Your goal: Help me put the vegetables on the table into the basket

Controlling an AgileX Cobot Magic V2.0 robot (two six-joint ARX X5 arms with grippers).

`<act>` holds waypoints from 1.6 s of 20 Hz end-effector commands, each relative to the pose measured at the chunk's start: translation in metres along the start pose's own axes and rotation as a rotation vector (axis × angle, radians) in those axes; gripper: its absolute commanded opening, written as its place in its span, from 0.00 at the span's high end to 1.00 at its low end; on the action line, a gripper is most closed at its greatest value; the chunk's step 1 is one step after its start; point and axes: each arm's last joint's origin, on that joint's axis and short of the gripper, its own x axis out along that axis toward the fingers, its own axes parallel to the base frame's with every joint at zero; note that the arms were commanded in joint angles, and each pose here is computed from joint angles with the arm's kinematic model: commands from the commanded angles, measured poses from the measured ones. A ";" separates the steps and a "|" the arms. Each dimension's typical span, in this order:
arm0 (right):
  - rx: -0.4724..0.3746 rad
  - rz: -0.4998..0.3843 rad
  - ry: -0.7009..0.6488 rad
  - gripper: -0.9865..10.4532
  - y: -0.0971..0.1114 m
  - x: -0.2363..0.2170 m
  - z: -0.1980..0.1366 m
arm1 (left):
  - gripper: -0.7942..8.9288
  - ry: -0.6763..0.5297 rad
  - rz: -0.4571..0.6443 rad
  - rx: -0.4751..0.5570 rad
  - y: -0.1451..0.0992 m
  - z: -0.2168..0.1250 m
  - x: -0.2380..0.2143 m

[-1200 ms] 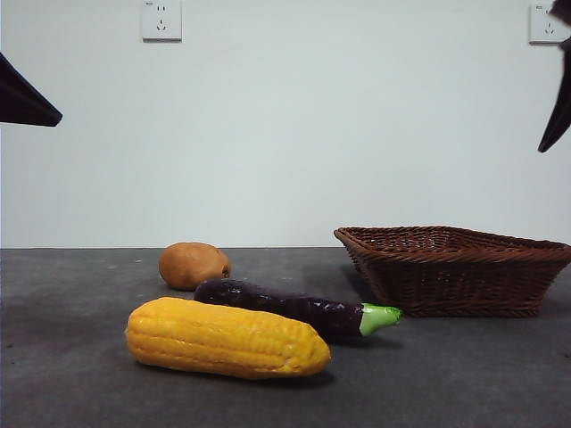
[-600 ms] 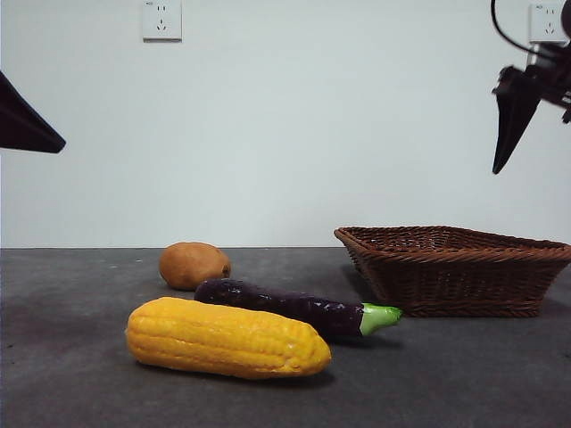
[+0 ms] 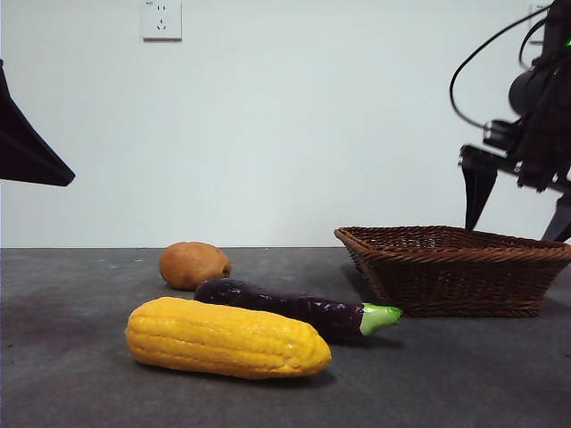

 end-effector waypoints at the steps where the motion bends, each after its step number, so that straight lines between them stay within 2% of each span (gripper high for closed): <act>1: -0.037 -0.018 0.050 0.79 0.001 0.018 0.002 | 0.92 0.016 -0.014 0.028 -0.002 -0.001 0.003; 2: -0.041 -0.017 0.066 0.92 0.000 0.023 0.001 | 0.92 0.023 -0.018 0.033 -0.003 -0.001 0.004; 5: -0.051 -0.019 0.065 0.92 0.000 0.026 0.002 | 0.92 0.038 -0.030 0.047 -0.006 -0.003 0.007; 7: -0.052 -0.019 0.060 0.92 0.003 0.017 0.005 | 0.92 0.050 -0.032 0.094 -0.008 -0.004 0.009; 12: -0.066 -0.018 0.018 0.92 0.021 -0.037 0.002 | 0.90 0.109 -0.053 0.197 -0.028 -0.005 0.019; 15: -0.076 -0.017 -0.011 0.92 0.032 -0.072 -0.011 | 0.68 0.170 0.079 0.350 -0.051 0.003 0.015; 18: -0.094 -0.017 -0.027 0.92 0.041 -0.102 -0.026 | 0.39 0.307 0.190 0.546 -0.069 0.005 0.013; 19: -0.100 -0.017 -0.028 0.92 0.043 -0.109 -0.031 | 0.32 0.344 0.220 0.602 -0.071 0.004 0.014; 21: -0.102 -0.017 -0.032 0.92 0.048 -0.125 -0.041 | 0.31 0.386 0.275 0.672 -0.076 0.001 0.022; 25: -0.120 -0.017 -0.077 0.92 0.057 -0.155 -0.060 | 0.30 0.511 0.293 0.853 -0.086 -0.015 0.045; 30: -0.137 -0.016 -0.125 0.92 0.064 -0.177 -0.075 | 0.30 0.688 0.342 1.181 -0.100 -0.041 0.078; 32: -0.139 -0.015 -0.134 0.92 0.065 -0.181 -0.078 | 0.30 0.735 0.321 1.258 -0.102 -0.049 0.089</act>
